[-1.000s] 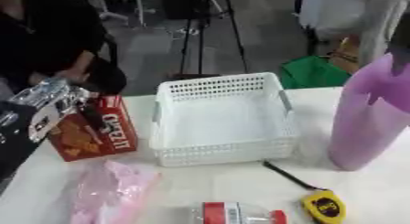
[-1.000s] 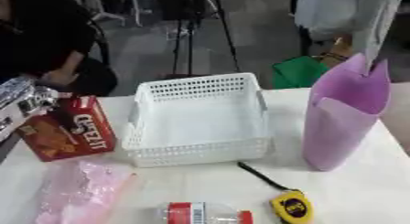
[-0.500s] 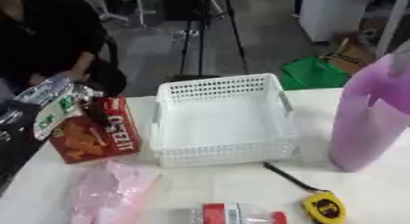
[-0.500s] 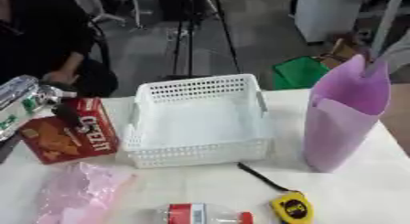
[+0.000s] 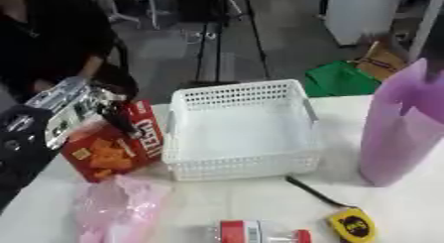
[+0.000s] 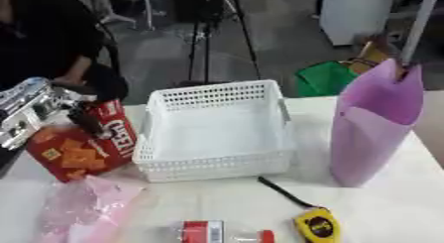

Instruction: Pick up objects on the table and place them in the box.

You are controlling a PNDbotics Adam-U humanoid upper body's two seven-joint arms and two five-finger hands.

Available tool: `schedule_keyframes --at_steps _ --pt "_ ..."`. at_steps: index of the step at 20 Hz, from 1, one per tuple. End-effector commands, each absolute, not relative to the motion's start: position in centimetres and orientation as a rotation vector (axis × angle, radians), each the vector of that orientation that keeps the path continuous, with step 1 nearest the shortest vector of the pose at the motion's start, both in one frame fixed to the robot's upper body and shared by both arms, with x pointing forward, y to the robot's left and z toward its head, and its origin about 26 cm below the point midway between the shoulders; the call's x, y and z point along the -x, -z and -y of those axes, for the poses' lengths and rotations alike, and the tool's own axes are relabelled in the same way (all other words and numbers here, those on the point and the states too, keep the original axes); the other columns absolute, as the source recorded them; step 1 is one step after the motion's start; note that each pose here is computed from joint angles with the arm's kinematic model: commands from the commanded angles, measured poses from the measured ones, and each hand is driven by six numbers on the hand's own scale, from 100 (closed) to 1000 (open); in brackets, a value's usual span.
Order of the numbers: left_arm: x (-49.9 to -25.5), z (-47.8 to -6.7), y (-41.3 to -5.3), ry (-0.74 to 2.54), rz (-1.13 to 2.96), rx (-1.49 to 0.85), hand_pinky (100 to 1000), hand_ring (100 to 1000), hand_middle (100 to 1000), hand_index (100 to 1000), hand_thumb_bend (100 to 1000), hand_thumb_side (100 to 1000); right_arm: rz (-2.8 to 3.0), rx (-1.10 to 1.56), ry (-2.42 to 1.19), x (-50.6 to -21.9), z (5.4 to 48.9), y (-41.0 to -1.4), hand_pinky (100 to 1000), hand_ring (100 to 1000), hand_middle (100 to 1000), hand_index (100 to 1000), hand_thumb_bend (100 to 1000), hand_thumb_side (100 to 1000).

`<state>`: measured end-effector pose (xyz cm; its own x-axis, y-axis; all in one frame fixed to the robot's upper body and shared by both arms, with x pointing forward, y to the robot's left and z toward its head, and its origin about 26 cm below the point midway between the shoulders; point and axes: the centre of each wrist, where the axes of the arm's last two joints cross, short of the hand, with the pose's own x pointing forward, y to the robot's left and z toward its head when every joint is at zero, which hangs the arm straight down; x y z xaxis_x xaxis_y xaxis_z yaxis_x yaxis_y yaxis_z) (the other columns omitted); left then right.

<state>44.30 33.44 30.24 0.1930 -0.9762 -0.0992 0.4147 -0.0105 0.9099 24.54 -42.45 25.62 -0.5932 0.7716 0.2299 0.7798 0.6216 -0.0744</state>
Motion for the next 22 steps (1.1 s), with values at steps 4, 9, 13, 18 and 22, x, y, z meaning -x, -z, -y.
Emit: schedule_keyframes --at_steps 4,9,13,18,22 --pt "-44.0 -33.9 -32.2 1.176 0.686 -1.005 742 731 545 622 284 499 2.643 1.295 0.047 -24.1 42.4 -26.9 747 756 718 706 100 800" --pt "-44.1 -34.1 -32.3 1.177 0.659 -1.051 704 682 498 574 275 462 2.641 1.298 0.056 -24.1 42.5 -26.8 748 756 717 705 100 800" --pt "-44.3 -34.4 -32.4 1.180 0.639 -1.081 689 665 482 557 242 444 2.640 1.301 0.058 -24.1 42.5 -26.8 748 756 716 705 100 798" --pt "-44.4 -34.7 -33.2 1.174 0.624 -1.136 664 648 469 552 274 453 2.637 1.305 0.065 -24.1 42.5 -26.8 748 755 715 704 100 797" --pt "-44.2 -35.0 -33.9 1.154 0.629 -1.167 663 644 463 552 274 450 2.634 1.303 0.077 -24.1 42.5 -26.8 748 756 715 702 100 797"
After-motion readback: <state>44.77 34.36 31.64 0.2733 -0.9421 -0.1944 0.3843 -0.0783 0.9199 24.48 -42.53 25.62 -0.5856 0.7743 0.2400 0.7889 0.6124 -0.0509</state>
